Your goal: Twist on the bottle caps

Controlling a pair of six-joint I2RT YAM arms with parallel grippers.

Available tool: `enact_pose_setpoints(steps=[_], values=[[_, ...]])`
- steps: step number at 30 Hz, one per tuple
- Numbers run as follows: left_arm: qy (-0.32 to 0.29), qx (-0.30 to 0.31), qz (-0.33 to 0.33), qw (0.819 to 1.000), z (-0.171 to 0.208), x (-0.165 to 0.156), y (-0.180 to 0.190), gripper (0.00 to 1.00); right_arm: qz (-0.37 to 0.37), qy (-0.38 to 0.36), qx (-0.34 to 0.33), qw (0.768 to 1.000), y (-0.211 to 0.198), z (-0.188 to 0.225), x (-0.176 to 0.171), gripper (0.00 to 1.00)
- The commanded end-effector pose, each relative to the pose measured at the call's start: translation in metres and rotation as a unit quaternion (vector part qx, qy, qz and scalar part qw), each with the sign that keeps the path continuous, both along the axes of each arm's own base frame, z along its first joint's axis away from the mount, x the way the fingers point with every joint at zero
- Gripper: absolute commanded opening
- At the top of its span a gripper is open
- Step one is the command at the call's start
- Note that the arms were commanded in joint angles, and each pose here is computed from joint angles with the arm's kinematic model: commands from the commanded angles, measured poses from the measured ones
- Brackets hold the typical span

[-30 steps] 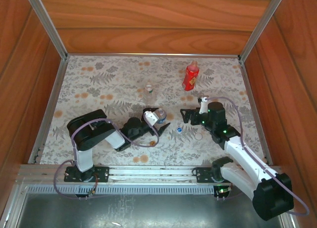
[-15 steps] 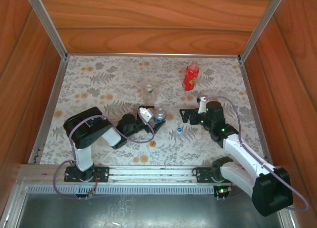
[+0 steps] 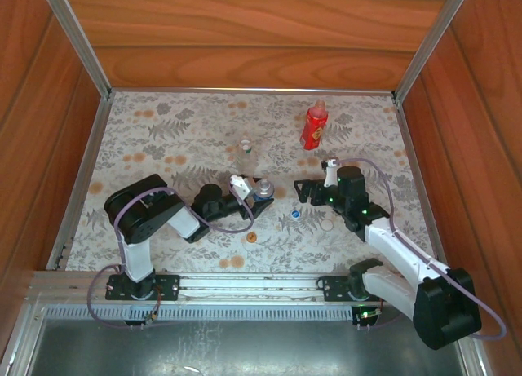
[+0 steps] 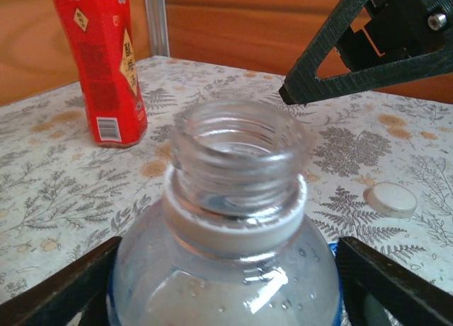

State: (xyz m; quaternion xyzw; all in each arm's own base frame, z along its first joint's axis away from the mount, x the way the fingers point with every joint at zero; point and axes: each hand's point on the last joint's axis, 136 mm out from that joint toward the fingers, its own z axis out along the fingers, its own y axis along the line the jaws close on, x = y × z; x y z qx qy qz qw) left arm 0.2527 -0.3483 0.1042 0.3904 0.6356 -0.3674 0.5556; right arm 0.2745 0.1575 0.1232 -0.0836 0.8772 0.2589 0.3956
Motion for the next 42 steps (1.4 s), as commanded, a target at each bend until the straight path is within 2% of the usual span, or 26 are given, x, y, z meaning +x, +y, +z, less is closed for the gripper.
enact_pose_setpoints(steps=[1, 8, 15, 21, 23, 28, 32, 42], values=[[-0.006, -0.006, -0.014, 1.0, 0.001, 0.002, -0.004, 0.82, 0.013, -0.008, 0.009, 1.0, 0.006, 0.007, -0.001, 0.98], [-0.005, -0.005, -0.013, 1.0, 0.0, 0.005, -0.002, 0.81, 0.014, -0.013, 0.011, 1.0, 0.006, 0.01, -0.002, 0.98], [-0.005, -0.005, -0.015, 1.0, -0.001, 0.008, 0.001, 0.67, 0.015, -0.013, 0.009, 1.0, 0.005, 0.013, -0.003, 0.98], [-0.002, -0.013, -0.035, 0.999, 0.002, 0.01, 0.002, 0.67, 0.032, -0.079, 0.005, 0.996, 0.006, 0.018, -0.003, 1.0], [0.004, -0.019, -0.049, 0.999, 0.004, 0.01, 0.002, 0.66, 0.036, -0.078, -0.003, 0.996, 0.005, 0.018, -0.003, 1.0], [0.008, -0.023, -0.078, 0.997, 0.007, 0.007, 0.003, 0.64, 0.072, -0.061, -0.039, 0.995, 0.009, 0.011, -0.01, 0.99], [0.009, -0.015, -0.09, 0.996, 0.0, 0.005, 0.003, 0.64, 0.095, -0.027, -0.066, 0.993, 0.015, -0.001, -0.021, 0.95], [0.026, 0.017, -0.095, 0.995, -0.021, 0.0, 0.009, 0.63, 0.038, -0.015, -0.191, 0.981, 0.014, -0.021, -0.026, 0.91]])
